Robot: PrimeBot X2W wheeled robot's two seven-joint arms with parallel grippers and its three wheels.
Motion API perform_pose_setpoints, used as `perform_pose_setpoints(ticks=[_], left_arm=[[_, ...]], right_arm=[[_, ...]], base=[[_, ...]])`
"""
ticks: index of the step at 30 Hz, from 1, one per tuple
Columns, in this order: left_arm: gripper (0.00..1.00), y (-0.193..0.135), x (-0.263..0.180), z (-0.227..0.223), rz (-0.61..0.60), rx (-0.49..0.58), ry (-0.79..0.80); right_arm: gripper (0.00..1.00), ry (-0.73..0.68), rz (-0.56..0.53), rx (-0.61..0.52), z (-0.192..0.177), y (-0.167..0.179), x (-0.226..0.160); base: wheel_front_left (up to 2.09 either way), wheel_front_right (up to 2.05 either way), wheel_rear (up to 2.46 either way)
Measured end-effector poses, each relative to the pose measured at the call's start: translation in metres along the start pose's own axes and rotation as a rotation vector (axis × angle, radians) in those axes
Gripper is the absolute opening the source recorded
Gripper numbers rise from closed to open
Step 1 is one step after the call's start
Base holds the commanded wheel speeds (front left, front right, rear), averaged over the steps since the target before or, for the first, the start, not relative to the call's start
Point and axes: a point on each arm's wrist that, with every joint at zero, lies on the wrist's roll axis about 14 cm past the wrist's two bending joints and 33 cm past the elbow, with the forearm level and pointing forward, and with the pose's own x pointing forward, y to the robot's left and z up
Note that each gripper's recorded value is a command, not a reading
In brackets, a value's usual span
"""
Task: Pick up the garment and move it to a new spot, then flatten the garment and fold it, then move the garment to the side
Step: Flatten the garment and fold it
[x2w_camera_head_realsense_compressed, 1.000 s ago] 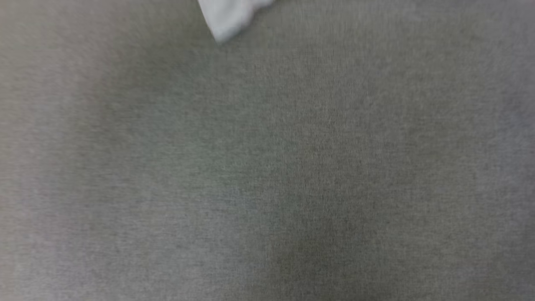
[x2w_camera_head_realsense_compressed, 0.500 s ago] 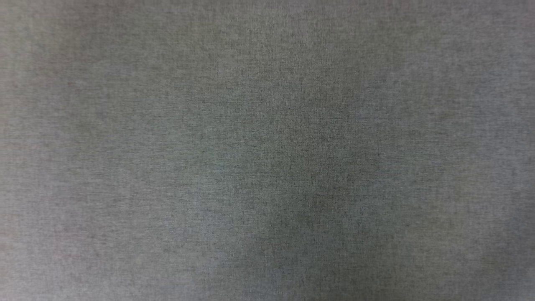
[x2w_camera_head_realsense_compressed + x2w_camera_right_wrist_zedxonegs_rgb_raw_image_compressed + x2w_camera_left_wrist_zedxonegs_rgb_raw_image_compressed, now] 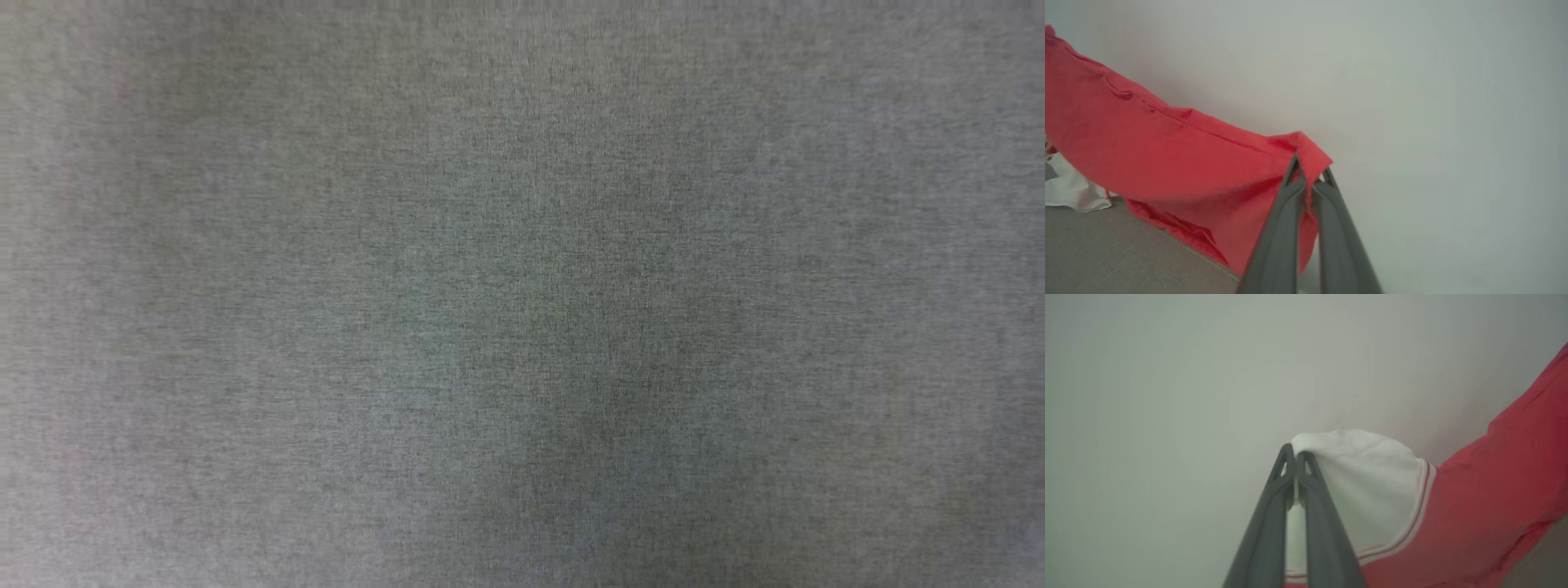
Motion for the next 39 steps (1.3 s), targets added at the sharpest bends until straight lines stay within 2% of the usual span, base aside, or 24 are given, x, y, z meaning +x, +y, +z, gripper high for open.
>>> perform_pose_setpoints(ticks=[8,17,28,39], left_arm=[[0.00,-0.033,-0.066,-0.043,-0.019,-0.106,0.125],[0.00,-0.076,-0.176,-0.067,-0.006,-0.221,0.278],[0.00,-0.125,-0.325,-0.068,0.011,-0.347,0.489],[0.00,-0.191,-0.438,-0.056,-0.049,-0.493,0.701]], right_arm=[[0.00,0.082,0.080,0.069,-0.051,0.042,-0.046],[0.00,0.168,0.171,0.106,-0.087,0.083,-0.124],[0.00,0.362,0.255,0.127,-0.131,0.108,-0.245],[0.00,0.536,0.287,0.185,-0.162,0.124,-0.353]], base=[[0.00,0.00,0.00],[0.00,0.00,0.00],[0.00,0.00,0.00],[0.00,0.00,0.00]])
